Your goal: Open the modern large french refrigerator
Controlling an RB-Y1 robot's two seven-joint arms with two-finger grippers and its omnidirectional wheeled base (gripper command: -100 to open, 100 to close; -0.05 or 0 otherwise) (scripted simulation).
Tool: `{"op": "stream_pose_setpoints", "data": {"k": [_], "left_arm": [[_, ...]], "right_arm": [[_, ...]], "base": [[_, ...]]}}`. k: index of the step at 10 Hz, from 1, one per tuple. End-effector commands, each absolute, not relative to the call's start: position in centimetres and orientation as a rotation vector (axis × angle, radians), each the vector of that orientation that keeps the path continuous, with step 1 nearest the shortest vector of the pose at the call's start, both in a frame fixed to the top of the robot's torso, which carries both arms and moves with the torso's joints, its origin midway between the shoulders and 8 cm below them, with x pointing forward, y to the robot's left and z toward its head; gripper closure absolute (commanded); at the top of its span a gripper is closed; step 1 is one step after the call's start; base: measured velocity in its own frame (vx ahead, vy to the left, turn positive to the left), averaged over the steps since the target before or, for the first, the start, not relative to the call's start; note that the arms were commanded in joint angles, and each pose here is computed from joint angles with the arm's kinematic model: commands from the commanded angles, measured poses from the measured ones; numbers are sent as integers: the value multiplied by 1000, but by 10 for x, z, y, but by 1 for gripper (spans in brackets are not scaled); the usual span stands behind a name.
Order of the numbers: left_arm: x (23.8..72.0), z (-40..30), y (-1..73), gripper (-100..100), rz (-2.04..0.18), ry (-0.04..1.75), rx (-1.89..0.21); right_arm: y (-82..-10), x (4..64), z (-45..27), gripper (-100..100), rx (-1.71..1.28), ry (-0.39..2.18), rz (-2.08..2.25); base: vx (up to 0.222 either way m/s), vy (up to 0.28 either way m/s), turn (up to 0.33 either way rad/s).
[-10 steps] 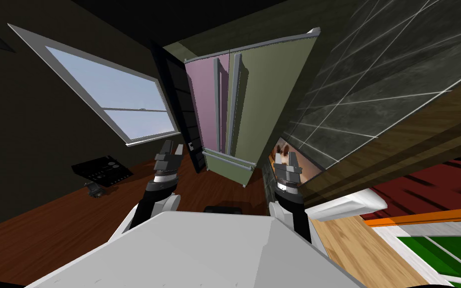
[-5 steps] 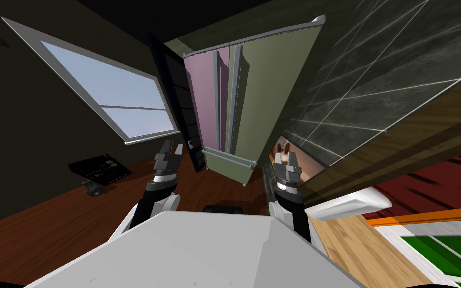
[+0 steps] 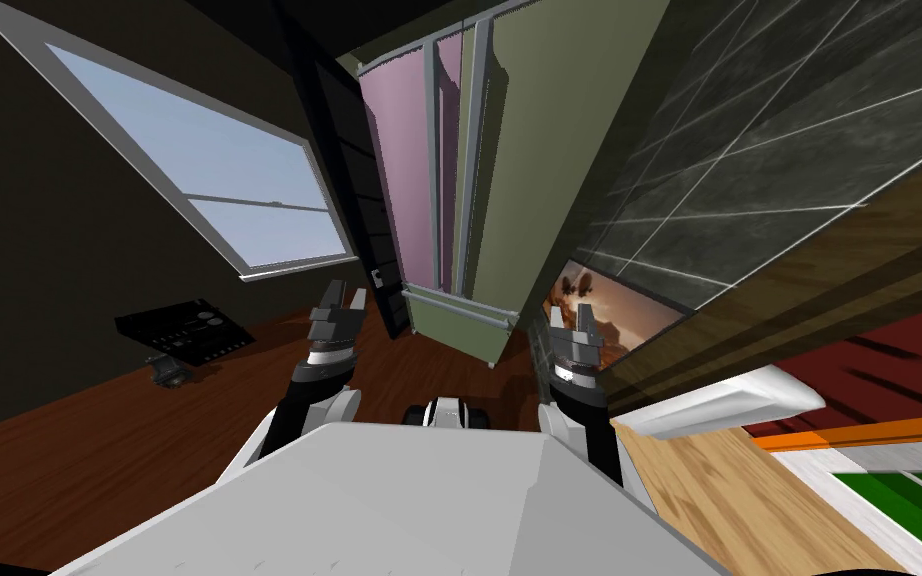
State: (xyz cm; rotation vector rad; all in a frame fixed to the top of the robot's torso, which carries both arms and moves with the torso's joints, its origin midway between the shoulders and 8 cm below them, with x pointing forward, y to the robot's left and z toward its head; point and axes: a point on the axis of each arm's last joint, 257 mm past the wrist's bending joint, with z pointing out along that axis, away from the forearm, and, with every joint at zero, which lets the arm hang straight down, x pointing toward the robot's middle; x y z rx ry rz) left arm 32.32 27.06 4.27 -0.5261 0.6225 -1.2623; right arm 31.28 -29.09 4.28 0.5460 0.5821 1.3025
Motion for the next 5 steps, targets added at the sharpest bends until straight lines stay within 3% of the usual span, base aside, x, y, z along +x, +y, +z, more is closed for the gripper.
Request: {"op": "stream_pose_setpoints", "data": {"k": [1, 5], "left_arm": [[323, 43, 271, 0, -1262, 623, -527], [323, 42, 271, 0, -1262, 623, -527]], "right_arm": [[-284, 328, 30, -100, 502, 670, 1231], [-279, 353, 9, -100, 441, 783, 1094]], "base": [[67, 102, -41], [62, 127, -32]]}}
